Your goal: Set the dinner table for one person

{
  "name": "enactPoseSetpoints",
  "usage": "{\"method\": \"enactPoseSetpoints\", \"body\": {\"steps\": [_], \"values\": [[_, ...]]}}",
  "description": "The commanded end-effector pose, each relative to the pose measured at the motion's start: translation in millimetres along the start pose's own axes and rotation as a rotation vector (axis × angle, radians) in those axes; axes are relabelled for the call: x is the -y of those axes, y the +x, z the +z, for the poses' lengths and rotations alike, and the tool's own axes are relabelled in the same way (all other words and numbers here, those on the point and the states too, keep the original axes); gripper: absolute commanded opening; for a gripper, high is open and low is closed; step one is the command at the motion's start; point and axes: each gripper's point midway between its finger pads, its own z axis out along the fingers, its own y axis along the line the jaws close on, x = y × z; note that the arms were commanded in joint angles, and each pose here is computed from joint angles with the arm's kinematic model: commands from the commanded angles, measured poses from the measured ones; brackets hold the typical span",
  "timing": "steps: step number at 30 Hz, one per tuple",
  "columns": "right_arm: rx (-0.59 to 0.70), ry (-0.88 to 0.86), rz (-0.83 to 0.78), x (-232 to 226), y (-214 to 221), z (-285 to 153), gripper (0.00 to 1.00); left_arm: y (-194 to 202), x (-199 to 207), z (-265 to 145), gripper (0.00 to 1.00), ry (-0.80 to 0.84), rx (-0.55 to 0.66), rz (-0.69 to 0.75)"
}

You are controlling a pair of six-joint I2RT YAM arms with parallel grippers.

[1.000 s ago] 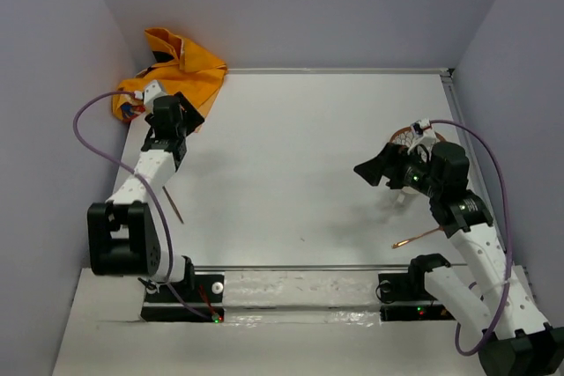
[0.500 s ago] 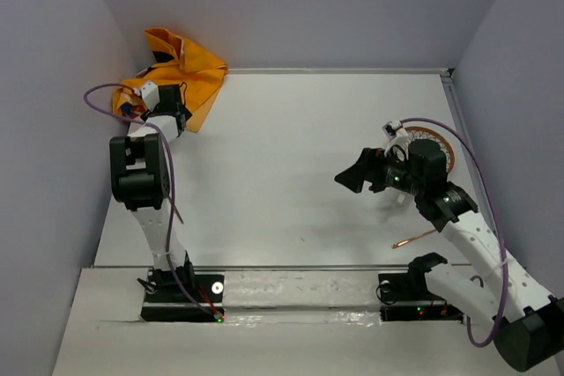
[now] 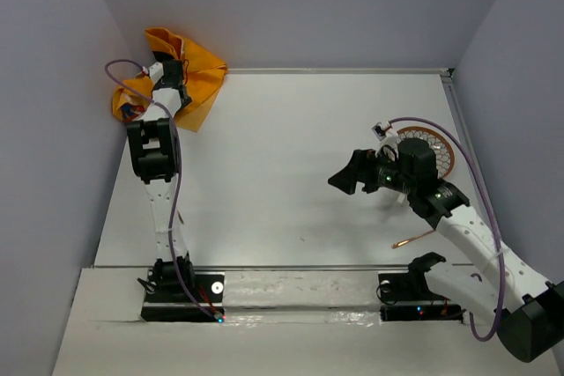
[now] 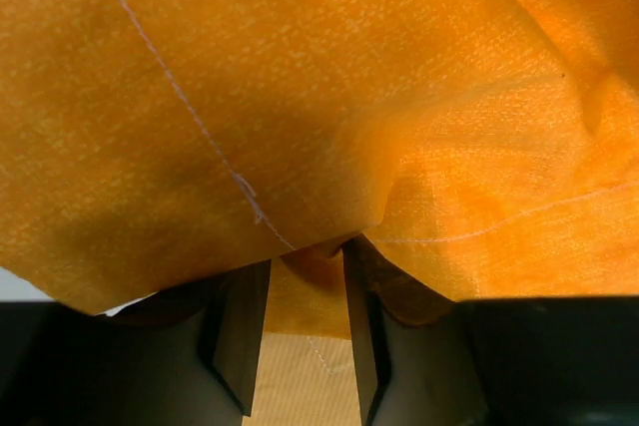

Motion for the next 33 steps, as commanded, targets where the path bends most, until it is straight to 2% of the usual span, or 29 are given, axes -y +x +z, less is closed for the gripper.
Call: {"method": "enactPoseSetpoints", "body": {"steps": [1, 3, 4, 5, 6, 7, 11, 12, 14, 15, 17, 18, 19, 21, 22, 23, 25, 26, 27, 28, 30, 31, 32, 33], "values": [[0.089, -0.032, -0.061, -14, -26, -3, 1.0, 28, -7, -3, 0.43, -0.021, -0.143, 0.083], [0.093, -0.032, -0.066, -15, -28, -3, 1.0, 33, -9, -3, 0.4, -0.018, -0.155, 0.102], [0.094, -0.034, -0.065, -15, -29, -3, 1.0, 36, -10, -3, 0.32, -0.018, -0.161, 0.112], [0.098, -0.038, -0.068, -17, -32, -3, 1.0, 34, -10, -5, 0.14, -0.018, -0.157, 0.122], [0.1, -0.039, -0.067, -18, -32, -4, 1.0, 37, -11, -6, 0.02, -0.021, -0.161, 0.138], [0.104, -0.038, -0.068, -19, -34, -4, 1.0, 42, -11, -7, 0.0, -0.021, -0.172, 0.159], [0.128, -0.047, -0.078, -24, -40, -9, 1.0, 59, 13, -23, 0.0, 0.1, -0.209, 0.157], [0.128, -0.049, -0.076, -25, -41, -9, 1.0, 74, 22, -39, 0.0, 0.158, -0.24, 0.159], [0.13, -0.056, -0.074, -26, -42, -9, 1.0, 71, 49, -63, 0.0, 0.28, -0.221, 0.119], [0.134, -0.055, -0.073, -26, -43, -9, 1.0, 98, 61, -75, 0.0, 0.308, -0.257, 0.145], [0.135, -0.057, -0.07, -27, -43, -9, 1.0, 105, 90, -104, 0.0, 0.429, -0.266, 0.118], [0.137, -0.062, -0.067, -29, -44, -10, 1.0, 127, 92, -113, 0.0, 0.45, -0.303, 0.121], [0.14, -0.066, -0.068, -30, -44, -10, 1.0, 135, 116, -131, 0.0, 0.531, -0.283, 0.113], [0.143, -0.062, -0.072, -28, -46, -8, 1.0, 157, 130, -168, 0.0, 0.635, -0.316, 0.023], [0.14, -0.058, -0.072, -27, -46, -6, 1.0, 150, 154, -189, 0.0, 0.745, -0.272, -0.023], [0.13, -0.051, -0.07, -24, -46, -2, 1.0, 171, 170, -221, 0.0, 0.821, -0.308, -0.025], [0.114, -0.038, -0.067, -20, -45, 3, 1.0, 177, 202, -259, 0.0, 0.929, -0.31, -0.083], [0.102, -0.032, -0.061, -17, -44, 8, 1.0, 201, 222, -283, 0.0, 0.983, -0.344, -0.06], [0.095, -0.024, -0.061, -14, -43, 11, 1.0, 196, 244, -307, 0.0, 1.058, -0.336, -0.071], [0.086, -0.016, -0.059, -11, -42, 13, 1.0, 199, 260, -325, 0.14, 1.119, -0.342, -0.072], [0.074, -0.003, -0.056, -7, -40, 18, 1.0, 219, 287, -362, 0.48, 1.215, -0.366, -0.017], [0.06, 0.012, -0.047, -1, -36, 21, 1.0, 205, 304, -387, 0.64, 1.286, -0.322, -0.002], [0.056, 0.016, -0.046, 1, -34, 22, 1.0, 195, 309, -404, 0.84, 1.318, -0.285, 0.002], [0.048, 0.028, -0.04, 5, -31, 25, 1.0, 187, 312, -417, 0.88, 1.338, -0.249, 0.008]]}}
